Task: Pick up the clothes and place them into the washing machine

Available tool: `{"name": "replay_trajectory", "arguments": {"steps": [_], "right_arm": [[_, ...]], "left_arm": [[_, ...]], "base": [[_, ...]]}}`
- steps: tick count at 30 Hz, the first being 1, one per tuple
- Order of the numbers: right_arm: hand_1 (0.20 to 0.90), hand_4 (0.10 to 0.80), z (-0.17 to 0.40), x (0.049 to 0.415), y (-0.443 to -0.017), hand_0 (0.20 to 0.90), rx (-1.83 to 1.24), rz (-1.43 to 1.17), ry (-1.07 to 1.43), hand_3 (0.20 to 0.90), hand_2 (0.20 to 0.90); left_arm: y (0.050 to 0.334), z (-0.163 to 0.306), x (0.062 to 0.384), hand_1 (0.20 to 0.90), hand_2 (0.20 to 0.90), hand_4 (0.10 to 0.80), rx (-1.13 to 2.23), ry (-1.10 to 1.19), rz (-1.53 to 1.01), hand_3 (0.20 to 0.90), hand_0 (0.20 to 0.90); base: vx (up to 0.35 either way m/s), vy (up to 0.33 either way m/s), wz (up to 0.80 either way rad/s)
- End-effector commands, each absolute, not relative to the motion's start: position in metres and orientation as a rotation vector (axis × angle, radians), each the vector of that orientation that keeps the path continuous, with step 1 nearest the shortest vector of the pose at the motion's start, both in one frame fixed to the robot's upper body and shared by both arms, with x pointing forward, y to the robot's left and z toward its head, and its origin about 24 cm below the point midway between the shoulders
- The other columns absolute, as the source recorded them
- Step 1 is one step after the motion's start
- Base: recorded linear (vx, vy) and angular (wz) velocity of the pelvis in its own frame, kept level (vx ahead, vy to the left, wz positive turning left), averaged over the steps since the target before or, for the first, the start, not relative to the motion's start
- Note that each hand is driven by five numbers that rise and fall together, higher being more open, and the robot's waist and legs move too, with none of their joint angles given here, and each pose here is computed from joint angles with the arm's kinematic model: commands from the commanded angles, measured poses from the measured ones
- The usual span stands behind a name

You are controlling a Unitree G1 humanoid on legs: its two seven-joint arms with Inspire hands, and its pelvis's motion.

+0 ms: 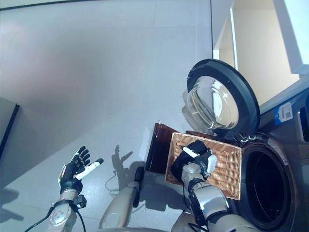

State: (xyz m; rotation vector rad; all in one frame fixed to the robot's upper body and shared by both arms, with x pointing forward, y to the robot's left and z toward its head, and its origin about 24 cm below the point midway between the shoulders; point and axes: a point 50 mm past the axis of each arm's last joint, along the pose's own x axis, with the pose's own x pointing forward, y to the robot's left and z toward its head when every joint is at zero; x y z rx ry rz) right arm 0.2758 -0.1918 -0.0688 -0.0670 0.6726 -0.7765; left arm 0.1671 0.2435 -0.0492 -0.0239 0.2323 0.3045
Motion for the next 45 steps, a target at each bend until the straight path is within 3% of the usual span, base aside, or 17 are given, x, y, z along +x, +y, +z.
{"name": "replay_trajectory", "arguments": {"steps": [1, 23, 45], "right_arm": [[0.9, 0.8, -0.053, 0.29, -0.187, 0.9, 0.018, -0.859, 0.584, 0.9, 0.9], [0.9, 0.8, -0.043, 0.298, -0.153, 0.9, 0.409, -1.02, 0.589, 0.9, 0.9], [0.9, 0.8, -0.041, 0.296, -0.16, 0.9, 0.312, -1.092, 0.625, 0.9, 0.9]], "left_arm": [[0.26, -0.008, 0.179, 0.9, 0.9, 0.8, 0.051, 0.031, 0.302, 0.9, 0.9], [0.256, -0.003, 0.184, 0.9, 0.9, 0.8, 0.003, 0.015, 0.32, 0.9, 0.9], [0.256, 0.008, 0.189, 0.9, 0.9, 0.8, 0.005, -0.033, 0.311, 0.9, 0.9]], "base": [[0.0, 0.0, 0.0], [-0.013, 0.013, 0.0], [-0.014, 0.003, 0.04]]}}
